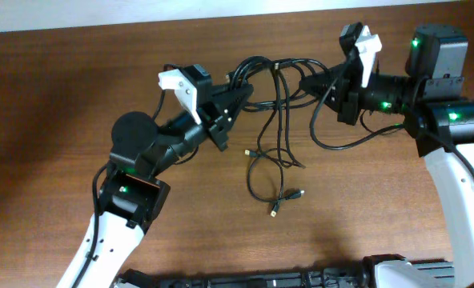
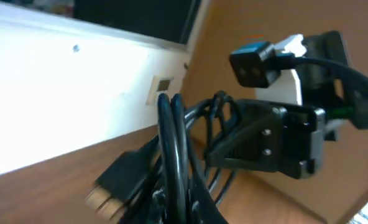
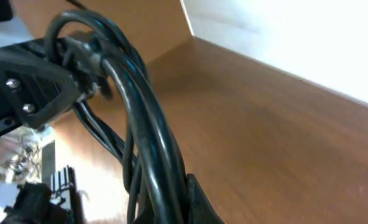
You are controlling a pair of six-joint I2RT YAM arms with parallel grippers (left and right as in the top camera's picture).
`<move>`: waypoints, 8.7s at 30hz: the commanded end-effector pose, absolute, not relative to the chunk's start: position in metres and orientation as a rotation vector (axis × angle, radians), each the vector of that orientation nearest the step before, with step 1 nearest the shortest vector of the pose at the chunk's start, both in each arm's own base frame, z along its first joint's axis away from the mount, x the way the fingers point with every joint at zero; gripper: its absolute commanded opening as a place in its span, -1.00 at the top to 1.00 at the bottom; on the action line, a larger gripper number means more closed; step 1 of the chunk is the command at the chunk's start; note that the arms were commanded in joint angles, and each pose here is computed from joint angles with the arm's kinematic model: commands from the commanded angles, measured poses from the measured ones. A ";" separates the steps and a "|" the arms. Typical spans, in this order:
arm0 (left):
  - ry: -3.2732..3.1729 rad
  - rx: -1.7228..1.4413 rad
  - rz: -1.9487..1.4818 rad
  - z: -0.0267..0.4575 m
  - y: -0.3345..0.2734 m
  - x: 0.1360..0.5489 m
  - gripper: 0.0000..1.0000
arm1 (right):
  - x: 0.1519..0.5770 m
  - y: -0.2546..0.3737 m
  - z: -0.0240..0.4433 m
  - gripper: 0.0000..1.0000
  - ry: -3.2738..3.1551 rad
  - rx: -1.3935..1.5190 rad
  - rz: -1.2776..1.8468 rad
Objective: Untangle cables
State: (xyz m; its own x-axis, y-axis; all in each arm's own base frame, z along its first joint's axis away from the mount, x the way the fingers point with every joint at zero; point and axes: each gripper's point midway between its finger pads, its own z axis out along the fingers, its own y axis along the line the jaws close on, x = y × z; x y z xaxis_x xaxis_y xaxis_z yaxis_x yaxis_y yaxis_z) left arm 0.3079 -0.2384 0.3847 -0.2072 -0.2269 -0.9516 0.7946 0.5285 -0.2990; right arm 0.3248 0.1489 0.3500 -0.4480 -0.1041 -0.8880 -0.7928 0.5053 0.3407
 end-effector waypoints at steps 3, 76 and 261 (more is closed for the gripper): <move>1.523 0.326 -0.924 0.392 -0.214 0.329 1.00 | 0.341 0.119 0.317 0.92 2.125 -0.485 0.821; 1.217 0.548 -0.904 0.443 -0.171 0.325 0.81 | 0.324 0.100 0.271 -0.98 2.367 -0.431 0.705; 2.436 -0.201 0.116 0.189 0.028 0.296 -0.98 | 0.364 -0.138 0.186 -0.98 2.427 0.241 0.694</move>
